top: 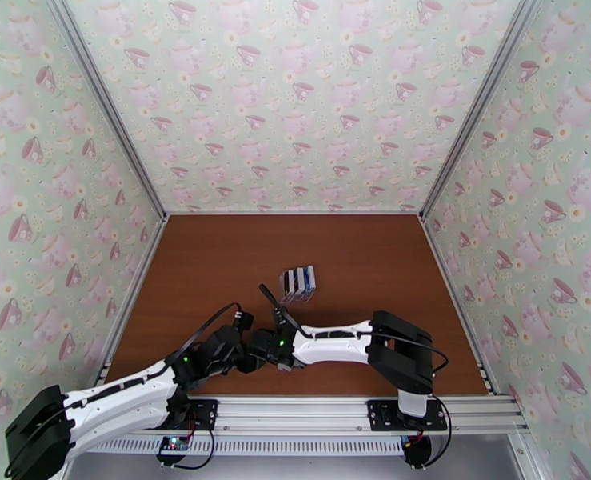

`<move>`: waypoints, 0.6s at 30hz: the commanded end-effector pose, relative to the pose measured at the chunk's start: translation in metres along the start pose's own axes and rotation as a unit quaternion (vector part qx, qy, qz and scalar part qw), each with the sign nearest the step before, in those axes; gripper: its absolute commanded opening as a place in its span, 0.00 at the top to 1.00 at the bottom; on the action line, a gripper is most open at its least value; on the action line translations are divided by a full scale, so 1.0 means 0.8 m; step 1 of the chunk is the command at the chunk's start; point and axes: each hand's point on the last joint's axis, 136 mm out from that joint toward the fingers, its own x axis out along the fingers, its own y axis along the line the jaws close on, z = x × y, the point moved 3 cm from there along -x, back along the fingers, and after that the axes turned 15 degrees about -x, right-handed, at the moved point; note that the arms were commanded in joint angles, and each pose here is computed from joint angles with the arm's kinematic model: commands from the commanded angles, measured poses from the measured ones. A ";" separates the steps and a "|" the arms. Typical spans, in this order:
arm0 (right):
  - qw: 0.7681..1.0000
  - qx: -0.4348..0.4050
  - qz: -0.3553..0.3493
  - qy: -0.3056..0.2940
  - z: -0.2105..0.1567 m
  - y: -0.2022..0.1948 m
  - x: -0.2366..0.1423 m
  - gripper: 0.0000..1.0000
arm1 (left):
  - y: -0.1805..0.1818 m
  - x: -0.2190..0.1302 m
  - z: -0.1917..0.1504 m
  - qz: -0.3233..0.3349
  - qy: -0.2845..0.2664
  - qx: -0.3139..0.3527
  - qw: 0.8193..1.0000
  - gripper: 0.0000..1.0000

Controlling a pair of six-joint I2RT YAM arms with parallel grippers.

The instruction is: Put the credit cards into the card holder

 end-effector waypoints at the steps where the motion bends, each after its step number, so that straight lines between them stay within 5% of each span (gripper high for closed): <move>1: 1.000 0.003 0.011 0.003 -0.002 -0.002 0.001 0.81 | 0.001 0.002 -0.001 -0.005 0.003 -0.003 1.000 0.42; 18: 0.999 0.010 0.031 -0.001 -0.003 -0.002 0.002 0.90 | -0.008 0.009 0.003 -0.007 0.009 0.000 1.000 0.42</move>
